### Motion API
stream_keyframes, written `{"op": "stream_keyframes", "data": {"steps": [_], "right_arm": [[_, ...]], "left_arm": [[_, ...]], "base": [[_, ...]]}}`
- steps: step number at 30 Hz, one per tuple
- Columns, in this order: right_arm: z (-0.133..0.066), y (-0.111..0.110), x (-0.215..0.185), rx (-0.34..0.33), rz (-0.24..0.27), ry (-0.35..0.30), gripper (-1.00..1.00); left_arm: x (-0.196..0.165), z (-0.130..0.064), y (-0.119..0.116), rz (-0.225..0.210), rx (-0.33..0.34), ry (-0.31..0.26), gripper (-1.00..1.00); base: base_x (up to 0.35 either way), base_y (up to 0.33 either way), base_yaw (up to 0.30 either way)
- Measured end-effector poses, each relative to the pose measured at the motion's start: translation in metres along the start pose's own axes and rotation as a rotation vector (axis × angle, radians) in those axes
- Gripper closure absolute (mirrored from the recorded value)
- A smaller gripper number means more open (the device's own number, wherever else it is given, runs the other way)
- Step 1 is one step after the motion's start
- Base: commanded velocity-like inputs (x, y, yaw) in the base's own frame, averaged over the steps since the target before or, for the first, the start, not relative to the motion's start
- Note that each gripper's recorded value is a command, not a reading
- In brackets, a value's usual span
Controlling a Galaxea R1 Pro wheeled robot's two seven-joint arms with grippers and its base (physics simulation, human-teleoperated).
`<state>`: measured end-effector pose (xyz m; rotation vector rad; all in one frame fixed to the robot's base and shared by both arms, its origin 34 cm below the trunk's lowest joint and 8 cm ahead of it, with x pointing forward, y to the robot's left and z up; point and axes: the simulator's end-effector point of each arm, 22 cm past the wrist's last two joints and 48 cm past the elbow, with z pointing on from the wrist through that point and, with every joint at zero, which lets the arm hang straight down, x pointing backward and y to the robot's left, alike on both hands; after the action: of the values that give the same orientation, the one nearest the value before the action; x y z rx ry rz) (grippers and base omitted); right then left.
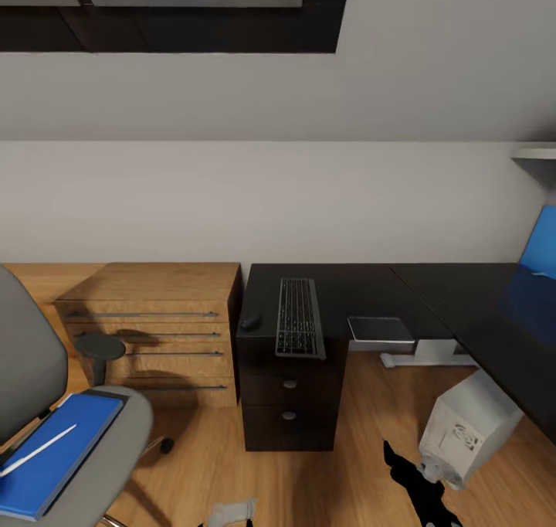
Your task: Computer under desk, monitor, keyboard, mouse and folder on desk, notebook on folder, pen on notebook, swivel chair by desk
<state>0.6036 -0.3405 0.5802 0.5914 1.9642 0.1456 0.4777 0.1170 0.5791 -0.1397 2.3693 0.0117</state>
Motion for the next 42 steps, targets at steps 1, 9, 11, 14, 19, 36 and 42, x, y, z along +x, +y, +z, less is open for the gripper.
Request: {"op": "stream_keyframes", "data": {"steps": [1,9,11,14,19,36,42], "right_arm": [[-0.007,-0.009,0.004,0.018,-0.021,-0.030,-1.00],[-0.034,-0.017,0.032,0.047,-0.069,-0.021,-1.00],[-0.035,-0.007,0.034,0.033,-0.068,-0.012,-1.00],[-0.035,-0.004,0.023,0.031,-0.059,-0.025,-1.00],[-0.039,-0.004,0.018,0.044,-0.041,-0.023,-1.00],[-0.057,0.010,-0.004,0.016,-0.053,-0.048,-1.00],[-0.061,0.012,-0.013,0.022,-0.052,-0.050,-1.00]], "left_arm": [[0.008,0.003,0.008,-0.012,-0.016,-0.016,-1.00],[0.038,0.002,0.036,0.009,-0.069,-0.008,-1.00],[0.037,0.000,0.040,0.008,-0.083,-0.010,-1.00],[0.027,-0.005,0.035,-0.002,-0.079,-0.031,-1.00],[0.014,-0.013,0.028,0.012,-0.067,-0.032,-1.00],[-0.010,-0.034,0.029,0.020,-0.076,-0.034,-1.00],[-0.015,-0.040,0.028,0.026,-0.074,-0.030,-1.00]], "base": [[0.000,0.000,0.000],[0.000,0.000,0.000],[0.000,0.000,0.000],[0.000,0.000,0.000],[0.000,0.000,0.000],[-0.032,-0.017,0.000],[-0.243,-0.201,0.000]]}}
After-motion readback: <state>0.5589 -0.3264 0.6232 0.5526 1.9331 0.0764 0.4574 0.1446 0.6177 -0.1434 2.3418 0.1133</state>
